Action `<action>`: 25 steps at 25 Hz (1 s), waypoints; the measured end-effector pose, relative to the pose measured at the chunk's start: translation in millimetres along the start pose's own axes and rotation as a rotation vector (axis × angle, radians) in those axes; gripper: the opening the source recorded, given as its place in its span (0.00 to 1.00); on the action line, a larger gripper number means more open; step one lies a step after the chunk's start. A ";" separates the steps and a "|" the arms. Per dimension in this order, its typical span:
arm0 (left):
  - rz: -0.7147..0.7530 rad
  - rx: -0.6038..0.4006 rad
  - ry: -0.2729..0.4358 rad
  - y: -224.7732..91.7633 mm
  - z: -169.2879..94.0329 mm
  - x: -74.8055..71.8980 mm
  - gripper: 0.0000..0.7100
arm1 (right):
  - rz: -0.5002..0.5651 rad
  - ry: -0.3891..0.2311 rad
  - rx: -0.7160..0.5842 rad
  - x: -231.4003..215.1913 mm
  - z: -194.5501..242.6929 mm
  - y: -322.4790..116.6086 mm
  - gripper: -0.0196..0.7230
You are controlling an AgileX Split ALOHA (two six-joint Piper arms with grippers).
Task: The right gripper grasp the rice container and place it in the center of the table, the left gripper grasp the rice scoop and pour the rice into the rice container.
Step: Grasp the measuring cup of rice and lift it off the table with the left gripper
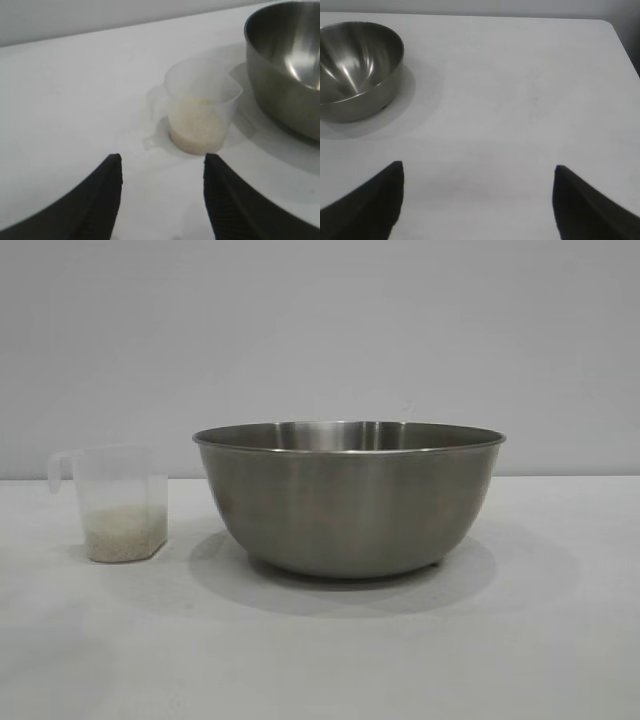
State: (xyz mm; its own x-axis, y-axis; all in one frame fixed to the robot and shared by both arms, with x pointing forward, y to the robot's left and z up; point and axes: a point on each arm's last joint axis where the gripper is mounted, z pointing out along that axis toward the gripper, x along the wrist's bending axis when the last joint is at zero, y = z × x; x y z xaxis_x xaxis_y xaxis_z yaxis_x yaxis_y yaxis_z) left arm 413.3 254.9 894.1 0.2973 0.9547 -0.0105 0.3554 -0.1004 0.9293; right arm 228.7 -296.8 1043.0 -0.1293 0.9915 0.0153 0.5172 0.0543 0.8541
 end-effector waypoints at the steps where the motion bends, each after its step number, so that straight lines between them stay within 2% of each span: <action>1: -0.001 0.008 0.000 -1.0 3.1 0.2 0.47 | 0.000 0.000 0.000 0.0 0.0 0.0 0.80; 2: -0.001 0.017 0.000 -2.1 6.7 0.5 0.39 | 0.000 0.000 0.000 0.0 0.0 0.0 0.80; 3: -0.002 0.024 -0.001 -3.0 10.5 0.8 0.37 | 0.000 0.000 0.000 0.0 0.0 0.0 0.80; 25: -0.007 0.001 0.015 2.2 72.4 7.1 0.38 | 0.000 0.000 0.000 0.0 0.0 0.0 0.80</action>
State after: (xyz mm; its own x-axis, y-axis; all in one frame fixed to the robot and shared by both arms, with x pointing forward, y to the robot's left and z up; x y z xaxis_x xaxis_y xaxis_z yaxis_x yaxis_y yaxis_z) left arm 480.4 241.2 869.4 0.2818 0.9594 -0.0117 0.3584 -0.0939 0.9288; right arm 228.7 -296.8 1043.0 -0.1293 0.9915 0.0153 0.5172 0.0543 0.8541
